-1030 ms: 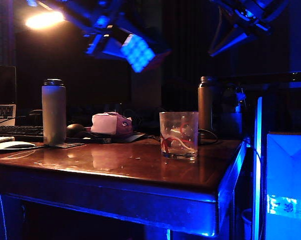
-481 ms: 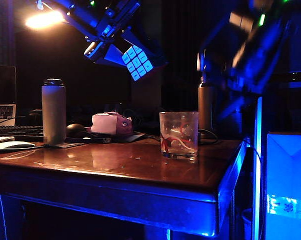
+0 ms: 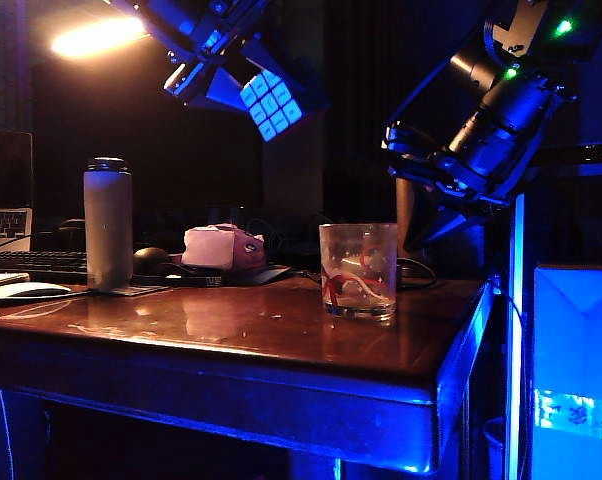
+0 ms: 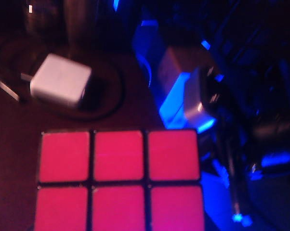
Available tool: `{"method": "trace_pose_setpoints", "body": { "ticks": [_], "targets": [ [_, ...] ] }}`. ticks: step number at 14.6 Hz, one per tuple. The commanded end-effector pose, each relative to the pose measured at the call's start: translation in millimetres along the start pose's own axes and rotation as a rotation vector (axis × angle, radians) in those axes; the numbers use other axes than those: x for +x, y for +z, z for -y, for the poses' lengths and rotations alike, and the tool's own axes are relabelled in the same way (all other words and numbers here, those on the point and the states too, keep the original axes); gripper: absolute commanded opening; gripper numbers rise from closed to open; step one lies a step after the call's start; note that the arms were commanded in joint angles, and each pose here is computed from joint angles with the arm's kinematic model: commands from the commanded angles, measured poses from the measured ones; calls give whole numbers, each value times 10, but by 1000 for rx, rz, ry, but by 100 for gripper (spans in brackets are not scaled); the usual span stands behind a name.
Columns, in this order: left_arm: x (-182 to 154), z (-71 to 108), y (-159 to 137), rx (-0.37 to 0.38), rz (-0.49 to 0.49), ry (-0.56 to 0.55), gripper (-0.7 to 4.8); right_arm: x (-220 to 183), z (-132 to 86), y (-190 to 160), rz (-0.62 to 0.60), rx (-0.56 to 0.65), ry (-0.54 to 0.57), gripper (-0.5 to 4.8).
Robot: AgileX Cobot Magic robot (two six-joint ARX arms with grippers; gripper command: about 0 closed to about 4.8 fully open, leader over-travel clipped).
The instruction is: Stack the Rubik's Cube on top of the glass cup.
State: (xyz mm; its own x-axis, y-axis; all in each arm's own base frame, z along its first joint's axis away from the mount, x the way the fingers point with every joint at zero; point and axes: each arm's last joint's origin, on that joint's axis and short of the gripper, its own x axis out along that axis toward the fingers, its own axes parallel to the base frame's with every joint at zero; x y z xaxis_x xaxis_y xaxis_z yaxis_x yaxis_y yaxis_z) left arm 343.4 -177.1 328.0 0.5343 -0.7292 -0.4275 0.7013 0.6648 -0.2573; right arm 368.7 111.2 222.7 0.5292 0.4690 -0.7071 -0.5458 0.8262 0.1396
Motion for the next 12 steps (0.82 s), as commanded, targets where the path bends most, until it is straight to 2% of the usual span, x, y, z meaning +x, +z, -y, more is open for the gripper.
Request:
{"method": "trace_pose_setpoints", "body": {
  "ticks": [1, 5, 8, 9, 11, 12],
  "targets": [
    [-34, 16, 40, 35, 14, 7, 58, -10, -24, 40, 32, 3, 66, -1],
    [-34, 11, 11, 22, -13, 22, 58, 131, -86, -7, 11, 19, 176, -1],
    [-34, 10, -3, 16, -26, 23, 58, 205, -246, 38, 47, -26, 248, -1],
    [-35, 8, -7, 14, -31, 24, 58, 213, -259, 52, 55, -35, 217, -1],
    [-37, 8, -27, 4, -53, 24, 58, 189, -240, 72, 42, -14, 54, -1],
    [-43, 9, -53, 7, -83, 25, 57, 130, -216, 97, 55, -13, 24, -1]
  ]
}}
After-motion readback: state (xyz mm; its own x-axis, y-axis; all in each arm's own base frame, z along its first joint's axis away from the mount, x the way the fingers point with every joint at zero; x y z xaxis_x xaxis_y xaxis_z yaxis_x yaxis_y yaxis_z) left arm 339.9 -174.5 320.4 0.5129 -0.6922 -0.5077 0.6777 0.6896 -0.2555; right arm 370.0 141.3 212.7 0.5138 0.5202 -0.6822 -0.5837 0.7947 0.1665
